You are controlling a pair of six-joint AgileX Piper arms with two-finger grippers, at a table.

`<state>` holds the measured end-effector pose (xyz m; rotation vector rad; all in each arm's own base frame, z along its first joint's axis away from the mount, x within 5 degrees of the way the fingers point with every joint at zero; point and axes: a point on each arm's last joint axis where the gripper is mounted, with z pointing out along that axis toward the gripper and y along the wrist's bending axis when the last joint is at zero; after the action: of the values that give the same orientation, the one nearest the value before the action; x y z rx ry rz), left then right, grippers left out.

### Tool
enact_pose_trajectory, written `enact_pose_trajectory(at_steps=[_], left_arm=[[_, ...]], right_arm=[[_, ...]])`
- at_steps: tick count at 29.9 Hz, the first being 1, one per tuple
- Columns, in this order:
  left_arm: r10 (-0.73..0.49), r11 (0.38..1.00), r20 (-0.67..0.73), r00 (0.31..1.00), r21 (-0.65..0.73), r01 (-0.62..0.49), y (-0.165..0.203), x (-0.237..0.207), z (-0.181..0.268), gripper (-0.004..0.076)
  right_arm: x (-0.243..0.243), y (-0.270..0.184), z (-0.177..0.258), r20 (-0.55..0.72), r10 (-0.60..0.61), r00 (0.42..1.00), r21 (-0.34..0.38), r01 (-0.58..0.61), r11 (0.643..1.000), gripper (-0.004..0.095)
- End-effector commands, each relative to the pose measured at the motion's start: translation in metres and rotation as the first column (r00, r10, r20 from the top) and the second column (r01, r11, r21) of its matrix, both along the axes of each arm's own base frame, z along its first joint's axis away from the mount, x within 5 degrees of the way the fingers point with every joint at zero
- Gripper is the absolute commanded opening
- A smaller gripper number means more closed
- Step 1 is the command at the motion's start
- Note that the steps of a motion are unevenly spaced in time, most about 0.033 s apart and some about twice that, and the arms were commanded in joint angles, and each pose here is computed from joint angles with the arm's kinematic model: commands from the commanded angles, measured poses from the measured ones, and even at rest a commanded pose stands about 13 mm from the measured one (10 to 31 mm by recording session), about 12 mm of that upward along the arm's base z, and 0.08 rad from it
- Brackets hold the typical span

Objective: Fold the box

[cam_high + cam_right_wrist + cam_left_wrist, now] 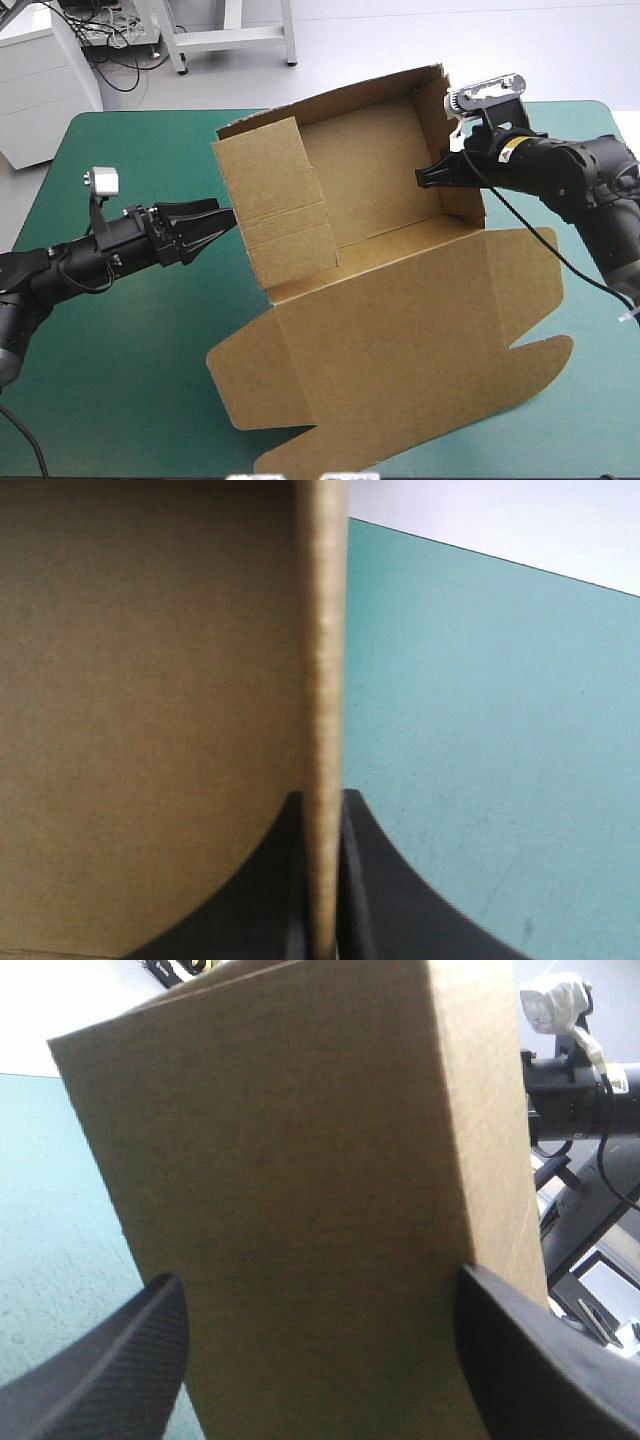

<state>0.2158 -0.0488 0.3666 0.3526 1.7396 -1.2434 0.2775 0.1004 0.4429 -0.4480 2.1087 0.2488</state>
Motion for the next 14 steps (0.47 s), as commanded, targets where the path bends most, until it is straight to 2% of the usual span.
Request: enact_pose_trajectory(at_steps=[1,10,14], left_arm=[[-0.104,0.991,0.058,0.993,-0.073,0.108,-0.006,-0.013,0.022,0.0532],[-0.164,0.984,0.072,0.984,-0.059,0.169,-0.020,-0.017,0.027,0.0549],[-0.134,0.991,0.069,0.989,-0.008,0.135,-0.025,-0.013,0.027,0.0548]], right_arm=[[-0.007,-0.001,0.024,0.121,-0.014,0.993,0.076,0.005,0.997,-0.0015],[-0.007,0.000,0.025,0.128,-0.017,0.992,0.092,0.005,0.996,-0.0015],[-0.007,-0.001,0.025,0.121,-0.016,0.993,0.085,0.006,0.996,-0.0015]])
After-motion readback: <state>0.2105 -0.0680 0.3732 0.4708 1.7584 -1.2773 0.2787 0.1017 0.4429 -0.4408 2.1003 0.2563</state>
